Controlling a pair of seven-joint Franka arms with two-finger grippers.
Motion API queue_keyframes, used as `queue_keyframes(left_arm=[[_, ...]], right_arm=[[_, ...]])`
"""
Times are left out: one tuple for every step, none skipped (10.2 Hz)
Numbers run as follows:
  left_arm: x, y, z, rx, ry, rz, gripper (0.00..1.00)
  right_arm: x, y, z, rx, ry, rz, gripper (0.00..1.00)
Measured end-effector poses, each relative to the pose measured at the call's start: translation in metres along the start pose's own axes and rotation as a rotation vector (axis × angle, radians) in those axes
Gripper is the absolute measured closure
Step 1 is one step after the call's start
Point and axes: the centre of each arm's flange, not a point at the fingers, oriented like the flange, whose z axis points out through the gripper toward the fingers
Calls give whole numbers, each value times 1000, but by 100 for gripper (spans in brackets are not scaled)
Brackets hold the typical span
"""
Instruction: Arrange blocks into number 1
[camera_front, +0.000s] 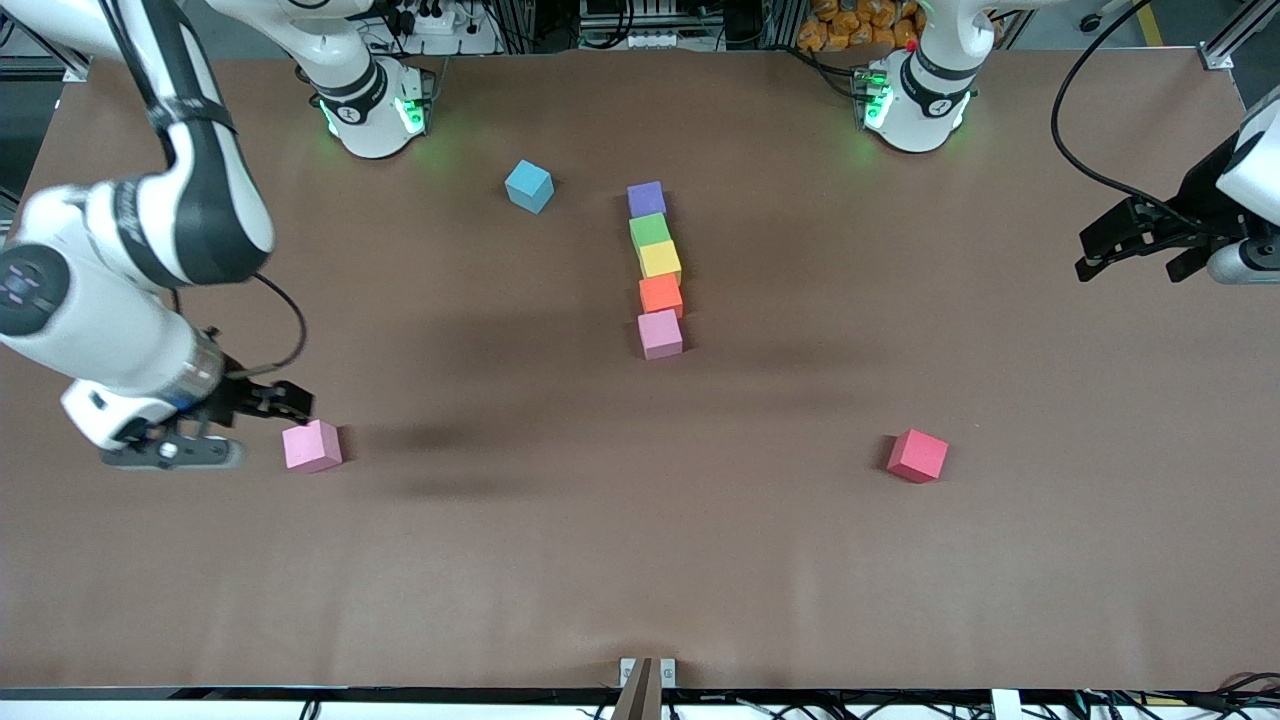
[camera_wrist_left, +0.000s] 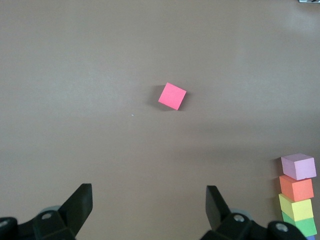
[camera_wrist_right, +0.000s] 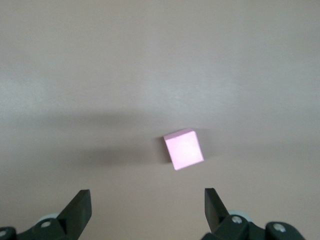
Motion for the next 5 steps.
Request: queue_keyframes(left_arm=[[0, 0, 0, 0, -1, 0, 0], [0, -1, 0, 0, -2, -1, 0], [0, -1, 0, 0, -4, -2, 0], [-1, -1, 0, 0, -5, -2, 0], [-1, -1, 0, 0, -5, -2, 0]], right_arm=[[-12, 3, -16, 0, 0, 5, 0], [-25, 6, -35, 18, -5, 5, 0], [-35, 13, -56, 31, -2, 2, 0], [-43, 21, -75, 35, 7, -17, 0], [-51, 25, -93, 39, 11, -52, 0]])
